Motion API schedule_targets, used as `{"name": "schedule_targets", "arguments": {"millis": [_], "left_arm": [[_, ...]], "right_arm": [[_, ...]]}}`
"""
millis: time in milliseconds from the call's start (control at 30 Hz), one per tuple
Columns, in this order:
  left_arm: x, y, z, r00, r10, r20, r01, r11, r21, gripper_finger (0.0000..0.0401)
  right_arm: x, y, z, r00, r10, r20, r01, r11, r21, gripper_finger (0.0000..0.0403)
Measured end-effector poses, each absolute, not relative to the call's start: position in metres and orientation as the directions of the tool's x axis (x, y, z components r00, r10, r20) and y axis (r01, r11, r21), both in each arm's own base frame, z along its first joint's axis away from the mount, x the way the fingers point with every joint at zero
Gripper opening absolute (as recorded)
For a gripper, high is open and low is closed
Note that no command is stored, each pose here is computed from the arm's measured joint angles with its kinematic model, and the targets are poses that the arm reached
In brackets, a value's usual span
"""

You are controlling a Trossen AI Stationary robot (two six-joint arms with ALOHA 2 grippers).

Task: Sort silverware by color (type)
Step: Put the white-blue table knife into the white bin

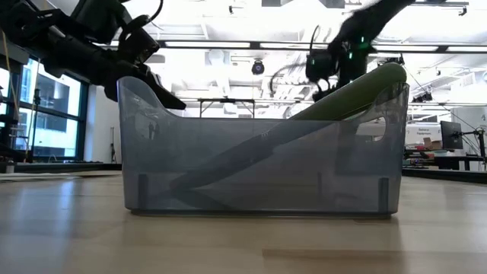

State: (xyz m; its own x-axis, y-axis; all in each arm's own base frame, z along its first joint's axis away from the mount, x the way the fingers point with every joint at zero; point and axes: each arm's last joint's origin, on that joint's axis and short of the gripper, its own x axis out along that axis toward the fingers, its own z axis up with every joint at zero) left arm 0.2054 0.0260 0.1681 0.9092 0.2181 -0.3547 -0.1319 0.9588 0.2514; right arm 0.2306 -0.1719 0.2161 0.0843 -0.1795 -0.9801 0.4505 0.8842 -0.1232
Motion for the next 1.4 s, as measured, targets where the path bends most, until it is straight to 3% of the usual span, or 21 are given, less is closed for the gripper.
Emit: {"name": "schedule_targets", "arguments": {"millis": [233, 433, 600, 700, 800, 1200, 1400], "left_arm": [[0.205, 0.026, 0.168, 0.907, 0.226, -0.355, -0.142, 0.959, 0.247, 0.0000], [0.205, 0.026, 0.168, 0.907, 0.227, -0.355, -0.143, 0.958, 0.247, 0.0000], [0.205, 0.026, 0.168, 0.907, 0.228, -0.354, -0.144, 0.958, 0.248, 0.0000], [0.205, 0.027, 0.168, 0.903, 0.244, -0.354, -0.159, 0.955, 0.252, 0.0000], [0.205, 0.027, 0.168, 0.902, 0.245, -0.356, -0.160, 0.954, 0.252, 0.0000], [0.205, 0.027, 0.167, 0.896, 0.245, -0.370, -0.156, 0.955, 0.254, 0.0000], [0.205, 0.027, 0.166, 0.896, 0.245, -0.371, -0.155, 0.955, 0.254, 0.0000]], "right_arm": [[0.233, -0.127, 0.276, 0.179, -0.200, -0.963, 0.597, 0.800, -0.055, 0.0011], [0.258, -0.080, 0.324, 0.420, -0.223, -0.880, 0.639, 0.761, 0.112, 0.0011], [0.297, -0.055, 0.355, 0.667, -0.220, -0.712, 0.550, 0.789, 0.272, 0.0011], [0.323, -0.050, 0.358, 0.736, -0.210, -0.644, 0.508, 0.800, 0.319, 0.0011], [0.345, -0.053, 0.351, 0.736, -0.214, -0.642, 0.498, 0.813, 0.301, 0.0011], [0.397, -0.070, 0.280, 0.581, -0.326, -0.746, 0.458, 0.889, -0.032, 0.0011], [0.407, -0.071, 0.261, 0.563, -0.318, -0.763, 0.439, 0.897, -0.049, 0.0011]]}}
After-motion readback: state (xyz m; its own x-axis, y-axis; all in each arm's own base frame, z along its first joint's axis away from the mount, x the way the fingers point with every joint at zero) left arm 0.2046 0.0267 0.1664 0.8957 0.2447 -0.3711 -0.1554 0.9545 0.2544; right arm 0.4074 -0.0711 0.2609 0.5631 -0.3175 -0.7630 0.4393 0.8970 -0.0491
